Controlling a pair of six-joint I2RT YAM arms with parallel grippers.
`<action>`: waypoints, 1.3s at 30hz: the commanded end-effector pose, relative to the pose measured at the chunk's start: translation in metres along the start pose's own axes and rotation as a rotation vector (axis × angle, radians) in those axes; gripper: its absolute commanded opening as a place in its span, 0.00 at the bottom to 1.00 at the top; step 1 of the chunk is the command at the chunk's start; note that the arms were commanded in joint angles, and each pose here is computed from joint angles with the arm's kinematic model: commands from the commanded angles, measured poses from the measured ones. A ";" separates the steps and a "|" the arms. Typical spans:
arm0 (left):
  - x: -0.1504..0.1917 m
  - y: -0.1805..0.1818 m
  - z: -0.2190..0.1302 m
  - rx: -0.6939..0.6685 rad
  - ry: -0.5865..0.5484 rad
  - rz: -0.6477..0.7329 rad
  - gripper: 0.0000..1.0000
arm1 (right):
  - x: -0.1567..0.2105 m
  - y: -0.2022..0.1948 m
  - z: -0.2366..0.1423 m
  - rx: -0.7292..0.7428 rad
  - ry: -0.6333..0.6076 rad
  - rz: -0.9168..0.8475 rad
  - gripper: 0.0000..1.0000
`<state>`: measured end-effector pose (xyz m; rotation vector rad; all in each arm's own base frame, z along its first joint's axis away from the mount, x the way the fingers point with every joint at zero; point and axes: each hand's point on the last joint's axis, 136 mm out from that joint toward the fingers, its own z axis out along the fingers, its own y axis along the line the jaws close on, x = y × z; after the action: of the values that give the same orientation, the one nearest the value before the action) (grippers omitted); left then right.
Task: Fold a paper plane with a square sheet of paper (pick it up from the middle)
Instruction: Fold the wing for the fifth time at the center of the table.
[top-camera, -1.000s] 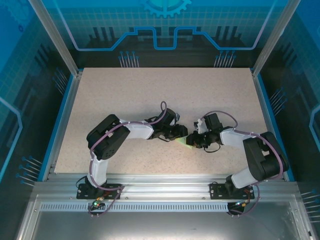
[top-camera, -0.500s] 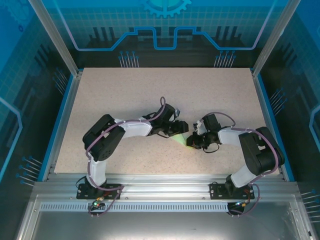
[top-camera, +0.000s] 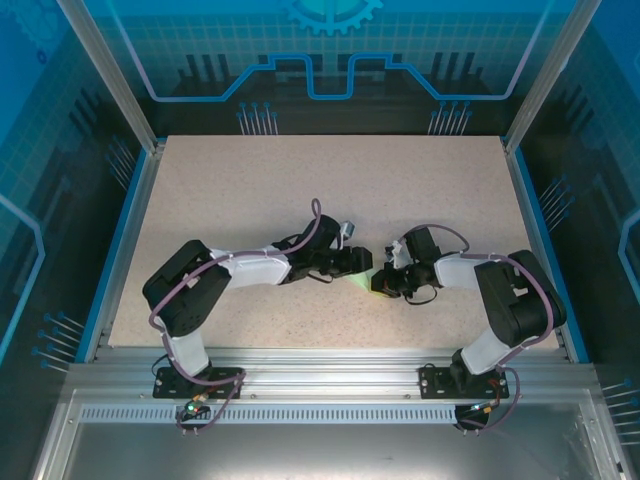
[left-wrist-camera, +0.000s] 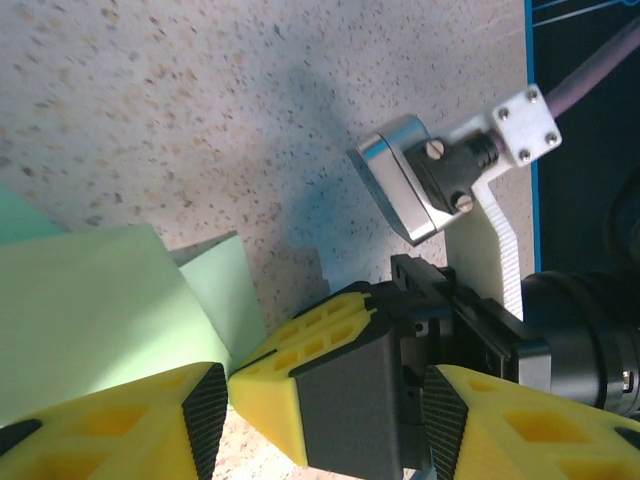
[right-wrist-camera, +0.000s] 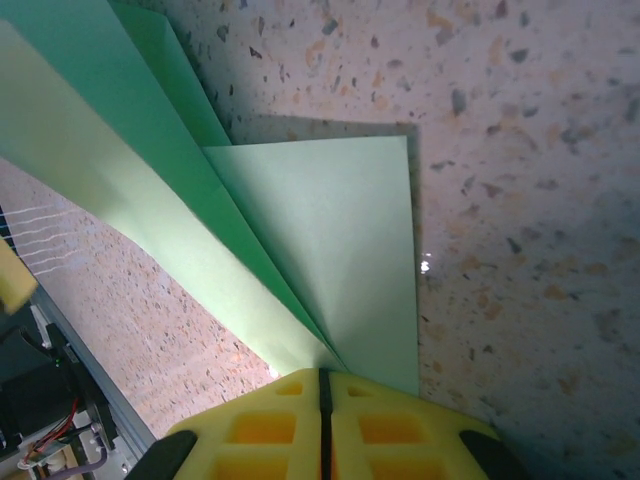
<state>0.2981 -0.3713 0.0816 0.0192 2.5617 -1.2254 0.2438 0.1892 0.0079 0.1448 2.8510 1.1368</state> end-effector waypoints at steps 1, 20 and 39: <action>-0.004 0.016 0.010 -0.043 -0.046 -0.011 0.58 | 0.014 -0.029 0.009 0.109 0.039 0.069 0.08; -0.016 0.083 0.011 -0.199 -0.079 -0.016 0.55 | 0.020 -0.040 0.009 0.160 0.054 0.085 0.05; -0.043 0.116 -0.023 -0.189 -0.127 -0.012 0.58 | 0.020 -0.043 0.011 0.169 0.060 0.092 0.03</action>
<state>0.3497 -0.3018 0.0355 -0.0908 2.5211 -1.0516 0.2465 0.1917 0.0072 0.1419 2.8516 1.1532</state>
